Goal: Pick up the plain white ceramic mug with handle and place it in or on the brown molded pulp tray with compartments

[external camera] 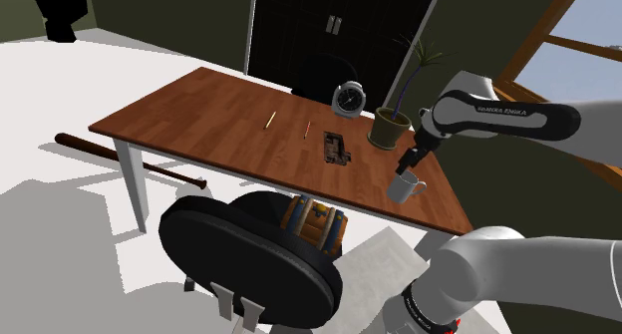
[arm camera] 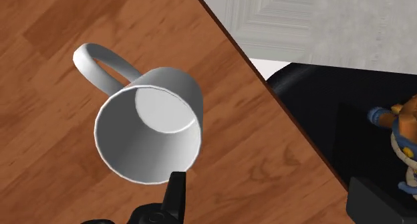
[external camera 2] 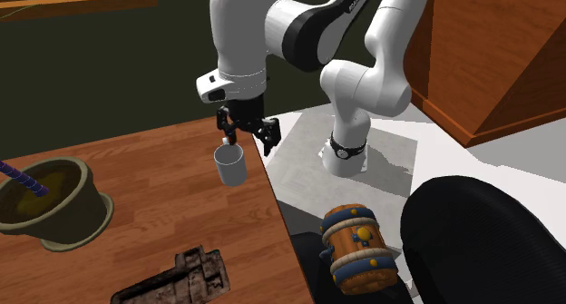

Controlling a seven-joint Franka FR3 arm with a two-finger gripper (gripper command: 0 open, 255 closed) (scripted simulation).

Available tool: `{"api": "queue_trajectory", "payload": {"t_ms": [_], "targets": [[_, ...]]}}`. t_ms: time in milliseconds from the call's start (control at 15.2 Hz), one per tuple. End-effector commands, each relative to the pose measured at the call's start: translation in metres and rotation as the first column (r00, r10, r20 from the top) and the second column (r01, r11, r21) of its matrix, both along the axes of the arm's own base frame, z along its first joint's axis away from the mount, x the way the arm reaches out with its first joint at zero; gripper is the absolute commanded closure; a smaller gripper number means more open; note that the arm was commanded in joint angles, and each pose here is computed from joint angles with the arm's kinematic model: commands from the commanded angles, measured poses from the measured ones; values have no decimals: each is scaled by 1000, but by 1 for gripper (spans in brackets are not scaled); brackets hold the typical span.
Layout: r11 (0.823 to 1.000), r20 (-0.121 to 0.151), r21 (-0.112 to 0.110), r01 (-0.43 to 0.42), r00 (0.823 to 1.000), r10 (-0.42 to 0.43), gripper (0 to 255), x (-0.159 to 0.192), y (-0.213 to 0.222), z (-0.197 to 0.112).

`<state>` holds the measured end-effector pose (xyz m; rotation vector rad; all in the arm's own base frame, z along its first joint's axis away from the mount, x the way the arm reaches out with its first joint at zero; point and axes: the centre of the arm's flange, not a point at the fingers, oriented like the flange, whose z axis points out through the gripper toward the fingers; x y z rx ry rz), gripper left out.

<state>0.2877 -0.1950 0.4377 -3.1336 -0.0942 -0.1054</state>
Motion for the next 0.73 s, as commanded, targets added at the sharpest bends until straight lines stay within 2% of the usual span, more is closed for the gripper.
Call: {"api": "queue_trajectory", "payload": {"t_ms": [0,132,660], "targets": [[1000,-4,-4,-7,1000,7,0,-4,-21,-16],[1000,-7,-6,-11,1000,11,0,-6,-38,-27],[1000,-7,-6,-11,1000,11,0,-4,-38,-66]]}}
